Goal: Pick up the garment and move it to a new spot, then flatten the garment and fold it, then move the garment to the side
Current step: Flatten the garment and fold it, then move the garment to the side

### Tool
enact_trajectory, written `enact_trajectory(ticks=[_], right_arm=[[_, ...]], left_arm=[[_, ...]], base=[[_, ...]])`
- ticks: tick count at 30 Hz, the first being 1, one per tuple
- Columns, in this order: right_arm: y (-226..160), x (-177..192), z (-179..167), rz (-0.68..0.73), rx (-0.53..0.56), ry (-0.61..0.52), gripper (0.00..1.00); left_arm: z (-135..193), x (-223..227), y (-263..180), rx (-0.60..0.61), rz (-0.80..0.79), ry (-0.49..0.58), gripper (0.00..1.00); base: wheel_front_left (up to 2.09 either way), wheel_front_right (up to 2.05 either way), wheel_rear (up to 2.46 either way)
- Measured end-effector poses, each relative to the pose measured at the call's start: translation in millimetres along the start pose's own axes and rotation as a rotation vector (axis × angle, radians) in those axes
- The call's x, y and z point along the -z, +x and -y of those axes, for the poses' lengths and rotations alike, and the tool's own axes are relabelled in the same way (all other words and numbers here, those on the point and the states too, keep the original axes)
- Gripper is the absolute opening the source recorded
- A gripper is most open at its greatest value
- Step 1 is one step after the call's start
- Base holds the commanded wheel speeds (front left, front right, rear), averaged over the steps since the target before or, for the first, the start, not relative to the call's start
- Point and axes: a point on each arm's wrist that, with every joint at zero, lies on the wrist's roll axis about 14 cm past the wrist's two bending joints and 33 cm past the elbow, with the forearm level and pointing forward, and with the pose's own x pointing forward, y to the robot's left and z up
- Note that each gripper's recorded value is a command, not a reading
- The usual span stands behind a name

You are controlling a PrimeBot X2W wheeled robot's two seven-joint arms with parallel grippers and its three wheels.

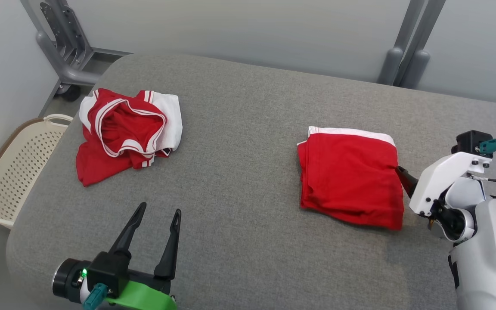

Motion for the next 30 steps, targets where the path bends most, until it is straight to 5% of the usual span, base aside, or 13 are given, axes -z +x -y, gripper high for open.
enact_trajectory(ticks=[7,23,25,27,30], right_arm=[[10.0,9.6,21.7,-0.006,0.06,0.068,1.0],[54.9,52.4,-1.0,-0.137,-0.005,0.156,0.98],[59.0,54.0,-3.2,-0.145,-0.01,0.166,0.36],[62.1,55.3,-2.6,-0.15,-0.005,0.164,0.0],[64.8,56.4,-1.3,-0.156,0.005,0.149,0.0]], left_arm=[[-0.4,2.1,4.5,-0.001,-0.008,-0.002,1.0],[-2.1,18.7,5.9,-0.018,-0.062,-0.008,1.0],[-3.1,20.1,5.9,-0.02,-0.067,-0.006,1.0],[-3.9,20.8,6.5,-0.023,-0.07,-0.007,1.0],[-4.3,20.3,8.7,-0.027,-0.066,-0.007,1.0]], base=[[0.0,0.0,0.0],[0.0,0.0,0.0],[0.0,0.0,0.0],[0.0,0.0,0.0],[0.0,0.0,0.0]])
